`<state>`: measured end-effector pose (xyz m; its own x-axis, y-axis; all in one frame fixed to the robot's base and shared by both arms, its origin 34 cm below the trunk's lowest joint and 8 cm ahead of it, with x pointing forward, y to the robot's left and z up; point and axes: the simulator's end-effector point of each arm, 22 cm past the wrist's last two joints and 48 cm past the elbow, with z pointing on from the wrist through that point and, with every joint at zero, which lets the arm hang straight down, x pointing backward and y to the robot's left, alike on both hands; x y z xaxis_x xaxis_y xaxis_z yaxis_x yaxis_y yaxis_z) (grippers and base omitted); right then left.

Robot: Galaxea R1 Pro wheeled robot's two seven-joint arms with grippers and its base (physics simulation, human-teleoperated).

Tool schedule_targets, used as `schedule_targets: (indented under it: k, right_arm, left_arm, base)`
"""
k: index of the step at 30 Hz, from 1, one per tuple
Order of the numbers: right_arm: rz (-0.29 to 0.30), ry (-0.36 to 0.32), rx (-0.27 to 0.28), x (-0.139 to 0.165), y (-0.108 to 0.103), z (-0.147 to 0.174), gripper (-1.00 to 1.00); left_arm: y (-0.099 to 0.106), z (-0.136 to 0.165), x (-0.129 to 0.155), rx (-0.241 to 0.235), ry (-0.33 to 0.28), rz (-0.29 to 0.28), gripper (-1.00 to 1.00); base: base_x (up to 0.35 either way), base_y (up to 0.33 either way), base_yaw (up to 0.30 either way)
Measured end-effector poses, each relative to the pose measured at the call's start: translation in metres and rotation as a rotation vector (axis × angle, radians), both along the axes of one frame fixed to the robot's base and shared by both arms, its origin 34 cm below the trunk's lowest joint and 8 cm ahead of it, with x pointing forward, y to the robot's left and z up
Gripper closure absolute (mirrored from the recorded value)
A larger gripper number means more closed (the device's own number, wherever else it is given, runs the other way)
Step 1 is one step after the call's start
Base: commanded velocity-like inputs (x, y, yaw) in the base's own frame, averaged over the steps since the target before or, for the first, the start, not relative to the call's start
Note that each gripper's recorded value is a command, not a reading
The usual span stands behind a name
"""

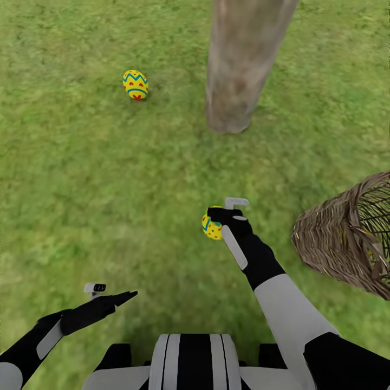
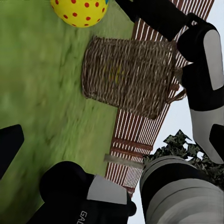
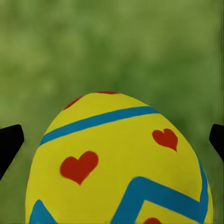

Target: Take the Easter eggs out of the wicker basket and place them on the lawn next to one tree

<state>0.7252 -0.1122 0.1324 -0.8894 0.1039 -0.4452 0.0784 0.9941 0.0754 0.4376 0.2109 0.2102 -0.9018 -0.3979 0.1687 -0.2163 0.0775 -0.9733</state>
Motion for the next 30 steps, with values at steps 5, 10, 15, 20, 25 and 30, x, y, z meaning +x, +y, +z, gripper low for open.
schedule_targets:
  k: [5, 10, 15, 20, 25, 30]
  right_arm:
    - [-0.001, -0.01, -0.001, 0.007, 0.0, 0.017, -1.0]
    - [0.001, -0.043, 0.008, 0.022, 0.002, 0.045, -1.0]
    - [0.015, -0.058, 0.017, 0.035, 0.006, 0.074, -1.0]
    - [0.05, -0.066, 0.044, 0.051, 0.014, 0.119, -1.0]
    - [0.118, 0.001, 0.055, 0.045, 0.024, 0.15, -1.0]
    - [0.155, 0.052, 0.069, 0.038, 0.03, 0.166, -1.0]
  left_arm:
    - [0.001, 0.014, 0.006, 0.002, -0.008, 0.003, -1.0]
    - [0.001, 0.028, 0.012, 0.003, -0.017, 0.002, -1.0]
    - [0.001, 0.041, 0.017, 0.003, -0.023, 0.002, -1.0]
    - [0.001, 0.053, 0.021, 0.009, -0.027, 0.001, -1.0]
    - [0.002, 0.063, 0.024, 0.017, -0.025, 0.002, -1.0]
    - [0.004, 0.07, 0.027, 0.036, -0.018, 0.002, -1.0]
  base:
    - [0.0, 0.0, 0.0]
    - [0.0, 0.0, 0.0]
    - [0.0, 0.0, 0.0]
    - [0.0, 0.0, 0.0]
    - [0.0, 0.0, 0.0]
    - [0.0, 0.0, 0.0]
